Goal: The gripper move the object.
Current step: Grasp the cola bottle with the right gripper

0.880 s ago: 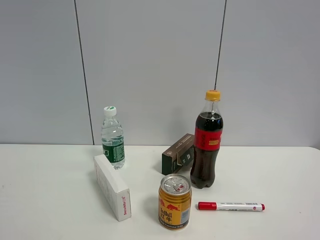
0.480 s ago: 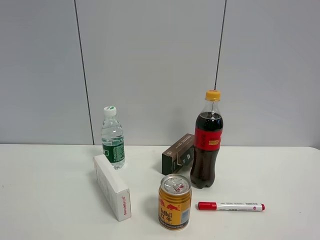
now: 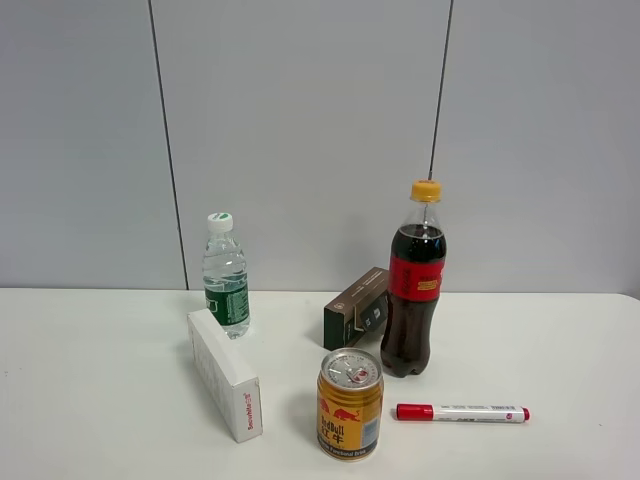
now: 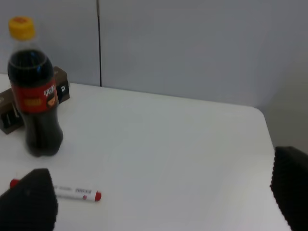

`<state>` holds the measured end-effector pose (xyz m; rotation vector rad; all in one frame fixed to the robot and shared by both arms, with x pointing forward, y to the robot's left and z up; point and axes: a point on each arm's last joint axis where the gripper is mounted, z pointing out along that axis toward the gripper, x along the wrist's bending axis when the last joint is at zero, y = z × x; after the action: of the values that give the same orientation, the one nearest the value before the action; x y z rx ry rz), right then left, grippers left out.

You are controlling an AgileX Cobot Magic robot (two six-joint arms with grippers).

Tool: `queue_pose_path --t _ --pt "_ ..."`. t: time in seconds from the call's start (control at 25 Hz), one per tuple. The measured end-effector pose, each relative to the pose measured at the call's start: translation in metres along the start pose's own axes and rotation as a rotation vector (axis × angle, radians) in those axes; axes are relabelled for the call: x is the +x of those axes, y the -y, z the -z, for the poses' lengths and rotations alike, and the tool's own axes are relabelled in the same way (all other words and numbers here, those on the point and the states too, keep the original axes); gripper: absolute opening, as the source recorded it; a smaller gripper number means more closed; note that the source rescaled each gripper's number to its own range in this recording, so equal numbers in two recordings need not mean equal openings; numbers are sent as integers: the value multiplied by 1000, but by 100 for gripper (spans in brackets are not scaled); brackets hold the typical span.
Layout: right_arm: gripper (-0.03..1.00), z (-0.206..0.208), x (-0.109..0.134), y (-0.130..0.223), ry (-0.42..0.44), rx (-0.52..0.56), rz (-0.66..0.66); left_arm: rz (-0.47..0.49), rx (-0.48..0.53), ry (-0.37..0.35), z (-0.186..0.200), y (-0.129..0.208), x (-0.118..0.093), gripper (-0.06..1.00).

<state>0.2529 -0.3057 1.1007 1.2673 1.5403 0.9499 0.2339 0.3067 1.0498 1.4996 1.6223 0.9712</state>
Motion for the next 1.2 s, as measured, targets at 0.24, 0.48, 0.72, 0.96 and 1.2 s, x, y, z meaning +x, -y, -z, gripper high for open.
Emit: queue_pose_path --t 0.24,0.48,0.72,0.96,1.2 --pt "86 -61 4 -45 -54 27 62 0 0 0 0 0 0 100" --pt "86 -128 22 -41 -188 213 82 0 0 0 0 0 0 100" --pt "86 -165 35 -36 -277 257 71 -1 0 0 0 0 0 100" --pt "84 -202 42 -21 -292 346 51 -1 0 0 0 0 0 100" --pt "83 -233 47 -1 -293 438 32 0 0 0 0 0 0 100"
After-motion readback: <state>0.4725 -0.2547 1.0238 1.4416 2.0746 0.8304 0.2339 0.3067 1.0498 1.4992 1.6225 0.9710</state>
